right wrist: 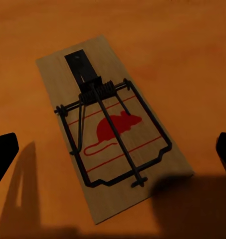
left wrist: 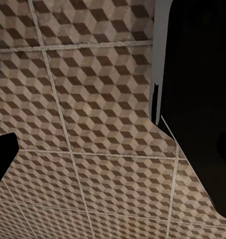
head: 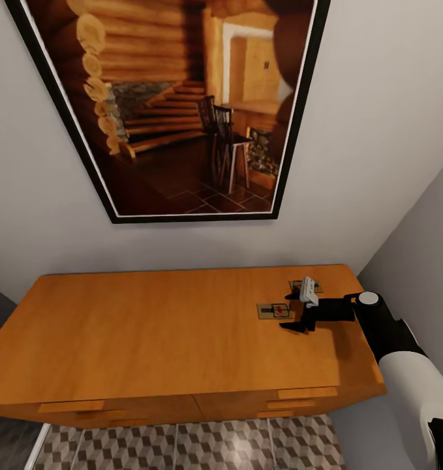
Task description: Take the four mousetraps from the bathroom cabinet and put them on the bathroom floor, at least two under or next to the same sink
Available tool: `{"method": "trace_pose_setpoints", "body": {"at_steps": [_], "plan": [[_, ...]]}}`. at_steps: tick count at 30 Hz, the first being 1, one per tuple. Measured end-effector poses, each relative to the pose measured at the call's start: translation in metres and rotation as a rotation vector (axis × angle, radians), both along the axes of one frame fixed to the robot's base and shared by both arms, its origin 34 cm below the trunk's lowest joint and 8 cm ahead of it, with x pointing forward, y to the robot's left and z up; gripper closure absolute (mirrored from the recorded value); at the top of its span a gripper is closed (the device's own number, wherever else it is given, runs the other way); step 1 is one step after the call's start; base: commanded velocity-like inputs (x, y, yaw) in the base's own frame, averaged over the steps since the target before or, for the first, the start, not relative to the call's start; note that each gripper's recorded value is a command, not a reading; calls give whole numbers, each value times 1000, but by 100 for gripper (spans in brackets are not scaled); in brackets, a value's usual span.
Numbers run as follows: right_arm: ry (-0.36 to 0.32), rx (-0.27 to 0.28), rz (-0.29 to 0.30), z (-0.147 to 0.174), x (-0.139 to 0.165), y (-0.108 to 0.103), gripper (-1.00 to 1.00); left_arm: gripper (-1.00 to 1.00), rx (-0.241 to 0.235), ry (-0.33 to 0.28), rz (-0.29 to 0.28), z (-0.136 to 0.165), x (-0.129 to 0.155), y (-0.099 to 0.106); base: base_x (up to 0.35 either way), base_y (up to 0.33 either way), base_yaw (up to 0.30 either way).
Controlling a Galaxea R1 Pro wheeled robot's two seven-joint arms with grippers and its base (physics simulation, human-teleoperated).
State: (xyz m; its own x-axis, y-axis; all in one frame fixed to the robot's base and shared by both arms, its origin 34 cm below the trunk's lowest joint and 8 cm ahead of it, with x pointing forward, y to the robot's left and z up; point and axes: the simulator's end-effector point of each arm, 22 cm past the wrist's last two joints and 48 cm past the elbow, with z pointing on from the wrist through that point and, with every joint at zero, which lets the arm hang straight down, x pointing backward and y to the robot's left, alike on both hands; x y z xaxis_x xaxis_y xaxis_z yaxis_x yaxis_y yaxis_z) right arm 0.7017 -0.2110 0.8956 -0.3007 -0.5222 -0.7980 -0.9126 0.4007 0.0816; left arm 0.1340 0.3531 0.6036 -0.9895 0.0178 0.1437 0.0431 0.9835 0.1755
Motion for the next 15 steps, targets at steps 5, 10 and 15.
{"method": "trace_pose_setpoints", "body": {"at_steps": [5, 10, 15], "plan": [[0, -1, -1, 0, 0, -1, -100, -100, 0, 0, 0, 0, 0, 0, 0, 0, 0], [0, -2, -1, 0, 0, -1, -100, -100, 0, 0, 0, 0, 0, 0, 0, 0, 0], [0, -2, -1, 0, 0, -1, -100, -100, 0, 0, 0, 0, 0, 0, 0, 0, 0]]}}
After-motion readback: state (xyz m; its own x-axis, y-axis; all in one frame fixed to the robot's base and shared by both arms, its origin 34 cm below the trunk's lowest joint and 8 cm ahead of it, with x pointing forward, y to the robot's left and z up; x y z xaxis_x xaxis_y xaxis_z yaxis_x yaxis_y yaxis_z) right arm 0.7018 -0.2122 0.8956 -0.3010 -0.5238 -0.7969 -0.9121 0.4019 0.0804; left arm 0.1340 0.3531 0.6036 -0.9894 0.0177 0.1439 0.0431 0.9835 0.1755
